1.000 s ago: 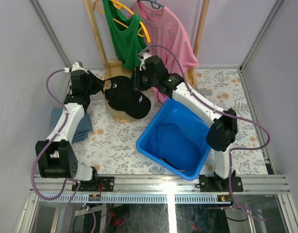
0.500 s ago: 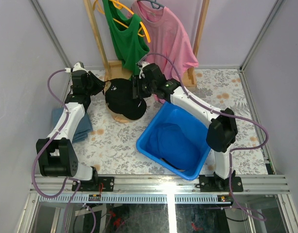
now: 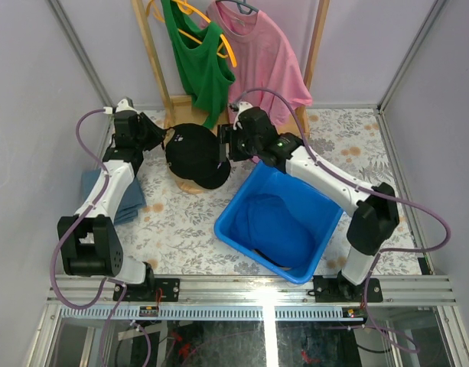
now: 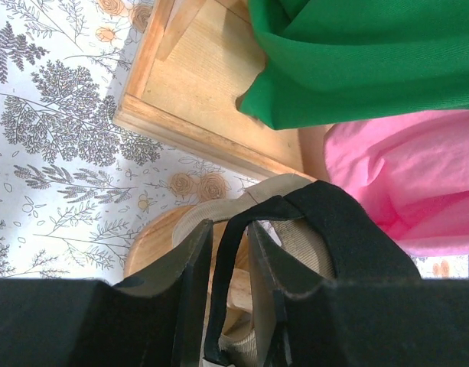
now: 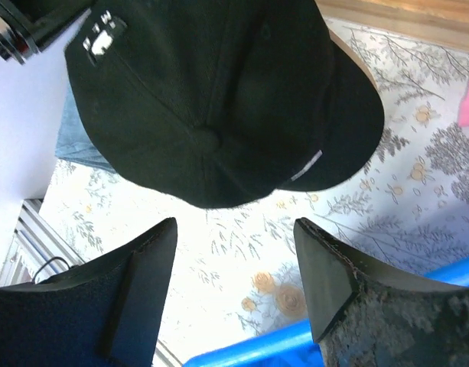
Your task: Stack the hats
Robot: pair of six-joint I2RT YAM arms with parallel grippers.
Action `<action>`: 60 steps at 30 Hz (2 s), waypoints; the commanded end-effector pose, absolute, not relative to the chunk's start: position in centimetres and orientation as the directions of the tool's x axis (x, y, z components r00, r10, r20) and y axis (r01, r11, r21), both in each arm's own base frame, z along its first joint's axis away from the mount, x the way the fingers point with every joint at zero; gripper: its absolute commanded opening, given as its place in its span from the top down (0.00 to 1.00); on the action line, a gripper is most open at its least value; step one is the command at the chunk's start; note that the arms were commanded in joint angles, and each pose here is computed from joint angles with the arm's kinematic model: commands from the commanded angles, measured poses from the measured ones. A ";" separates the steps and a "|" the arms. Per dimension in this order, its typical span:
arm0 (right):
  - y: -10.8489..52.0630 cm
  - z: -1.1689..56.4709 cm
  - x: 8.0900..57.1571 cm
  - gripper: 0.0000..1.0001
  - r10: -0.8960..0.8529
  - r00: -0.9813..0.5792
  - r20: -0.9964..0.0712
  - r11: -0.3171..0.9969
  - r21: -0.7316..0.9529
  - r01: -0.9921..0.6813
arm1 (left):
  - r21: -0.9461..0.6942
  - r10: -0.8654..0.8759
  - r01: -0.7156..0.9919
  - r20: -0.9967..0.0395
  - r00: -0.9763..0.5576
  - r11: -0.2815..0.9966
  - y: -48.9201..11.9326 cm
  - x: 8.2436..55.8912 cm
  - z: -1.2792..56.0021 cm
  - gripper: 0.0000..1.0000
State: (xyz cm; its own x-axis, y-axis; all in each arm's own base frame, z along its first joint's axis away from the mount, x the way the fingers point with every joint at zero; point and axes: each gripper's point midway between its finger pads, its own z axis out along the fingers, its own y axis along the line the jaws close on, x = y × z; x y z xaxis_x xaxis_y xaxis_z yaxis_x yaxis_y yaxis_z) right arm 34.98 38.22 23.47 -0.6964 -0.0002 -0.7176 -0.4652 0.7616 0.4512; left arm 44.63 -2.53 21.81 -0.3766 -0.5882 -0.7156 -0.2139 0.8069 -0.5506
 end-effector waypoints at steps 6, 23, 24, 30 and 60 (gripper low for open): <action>36.6 20.0 31.5 0.49 -0.051 -0.707 -0.706 0.787 0.407 -0.464 | -0.529 -0.560 -0.192 -0.741 -0.371 0.827 -2.4 46.0 22.6 0.75; 32.0 11.2 29.3 0.79 -0.170 -0.802 -0.573 0.894 0.254 -0.370 | -0.461 -0.513 -0.227 -0.739 -0.436 0.858 -2.1 45.4 20.9 0.75; 31.2 10.8 29.1 0.80 -0.170 -0.808 -0.564 0.901 0.243 -0.359 | -0.454 -0.510 -0.234 -0.740 -0.437 0.860 -1.9 45.3 20.8 0.75; 26.0 9.7 29.0 0.80 -0.152 -0.831 -0.534 0.938 0.186 -0.291 | -0.430 -0.511 -0.276 -0.726 -0.459 0.859 -1.4 44.4 19.4 0.75; 27.8 18.9 34.0 0.55 -0.038 -0.749 -0.662 0.880 0.333 -0.339 | -0.464 -0.535 -0.268 -0.697 -0.478 0.844 -2.4 44.8 19.9 0.57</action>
State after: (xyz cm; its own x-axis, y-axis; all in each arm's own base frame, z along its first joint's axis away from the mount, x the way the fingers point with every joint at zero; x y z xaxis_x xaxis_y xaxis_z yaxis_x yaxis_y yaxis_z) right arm 33.39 25.86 15.87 -0.7756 -0.0639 -0.6280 -0.2950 0.9162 0.2712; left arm 44.33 -2.03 19.07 -0.4802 -0.5368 -0.6937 -0.2841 0.8434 -0.4560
